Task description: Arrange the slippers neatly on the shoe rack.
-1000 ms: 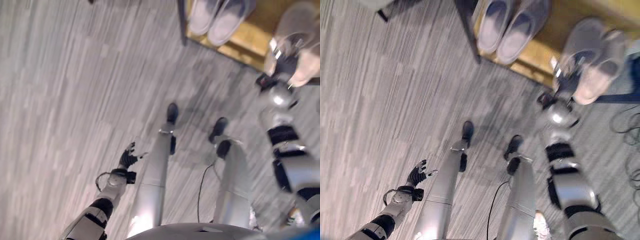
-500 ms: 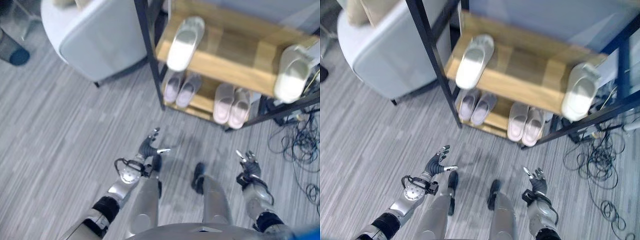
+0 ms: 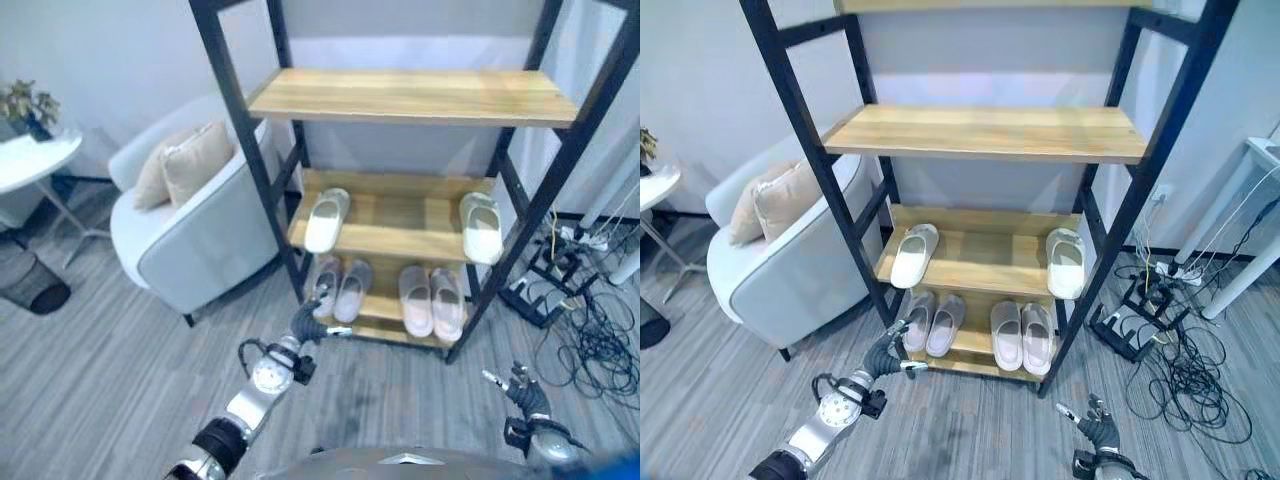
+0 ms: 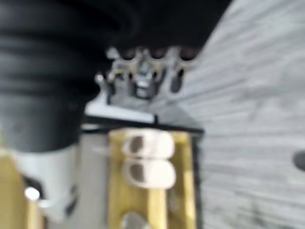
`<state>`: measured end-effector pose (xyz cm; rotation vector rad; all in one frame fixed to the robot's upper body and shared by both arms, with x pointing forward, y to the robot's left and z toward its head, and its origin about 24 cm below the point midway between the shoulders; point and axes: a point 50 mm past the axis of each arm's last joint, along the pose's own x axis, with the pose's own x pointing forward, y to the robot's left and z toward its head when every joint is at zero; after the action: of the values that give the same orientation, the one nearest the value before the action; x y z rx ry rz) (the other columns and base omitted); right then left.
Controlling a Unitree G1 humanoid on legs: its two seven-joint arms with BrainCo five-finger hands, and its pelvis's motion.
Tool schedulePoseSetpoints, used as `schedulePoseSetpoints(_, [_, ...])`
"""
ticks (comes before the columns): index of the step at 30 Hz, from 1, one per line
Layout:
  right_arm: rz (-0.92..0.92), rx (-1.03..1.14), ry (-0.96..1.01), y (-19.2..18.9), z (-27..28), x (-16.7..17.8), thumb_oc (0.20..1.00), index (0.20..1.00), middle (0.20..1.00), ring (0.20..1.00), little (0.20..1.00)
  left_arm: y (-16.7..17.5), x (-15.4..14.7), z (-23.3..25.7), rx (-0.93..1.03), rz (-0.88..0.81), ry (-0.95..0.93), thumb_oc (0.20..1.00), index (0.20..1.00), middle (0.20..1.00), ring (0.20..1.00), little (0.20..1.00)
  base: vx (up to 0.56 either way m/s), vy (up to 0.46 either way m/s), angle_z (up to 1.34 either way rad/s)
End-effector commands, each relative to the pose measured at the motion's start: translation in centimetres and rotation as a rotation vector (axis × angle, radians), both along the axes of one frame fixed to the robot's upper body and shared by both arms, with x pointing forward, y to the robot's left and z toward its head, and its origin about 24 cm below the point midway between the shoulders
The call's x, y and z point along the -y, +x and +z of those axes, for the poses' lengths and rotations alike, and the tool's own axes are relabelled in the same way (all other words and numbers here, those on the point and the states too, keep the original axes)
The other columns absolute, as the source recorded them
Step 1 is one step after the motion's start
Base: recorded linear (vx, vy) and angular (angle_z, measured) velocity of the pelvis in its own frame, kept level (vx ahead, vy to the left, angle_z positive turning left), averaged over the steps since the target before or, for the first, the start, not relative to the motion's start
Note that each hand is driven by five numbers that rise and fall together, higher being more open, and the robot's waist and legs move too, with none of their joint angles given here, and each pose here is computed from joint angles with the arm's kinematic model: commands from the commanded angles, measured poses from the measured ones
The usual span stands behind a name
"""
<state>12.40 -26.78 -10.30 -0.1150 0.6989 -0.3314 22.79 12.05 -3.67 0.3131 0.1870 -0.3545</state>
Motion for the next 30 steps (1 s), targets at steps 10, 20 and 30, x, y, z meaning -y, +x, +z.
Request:
schedulePoseSetpoints(10, [0.296, 0.125, -0.135, 4.3, 3.1, -1.1, 1.000, 1.000, 1.000, 1.000, 1.000, 12.8, 1.9, 14.6, 0.657, 0.010, 0.429, 1.000, 1.000, 1.000, 1.000, 1.000, 0.02, -0.004, -0.20])
schedulePoseSetpoints(20, [0.229, 0.201, -0.247, 6.5, 4.8, 0.8, 1.000, 1.000, 1.000, 1.000, 1.000, 17.0, -5.2, 21.9, 0.833, 0.317, 0.836, 1.000, 1.000, 1.000, 1.000, 1.000, -0.08, 0.061, -0.43])
schedulePoseSetpoints(30, [0.254, 0.246, -0.287, 7.5, 5.0, -0.6, 1.000, 1.000, 1.000, 1.000, 1.000, 16.9, -11.0, 27.9, 0.944, 0.630, 0.897, 1.000, 1.000, 1.000, 1.000, 1.000, -0.03, 0.014, -0.07])
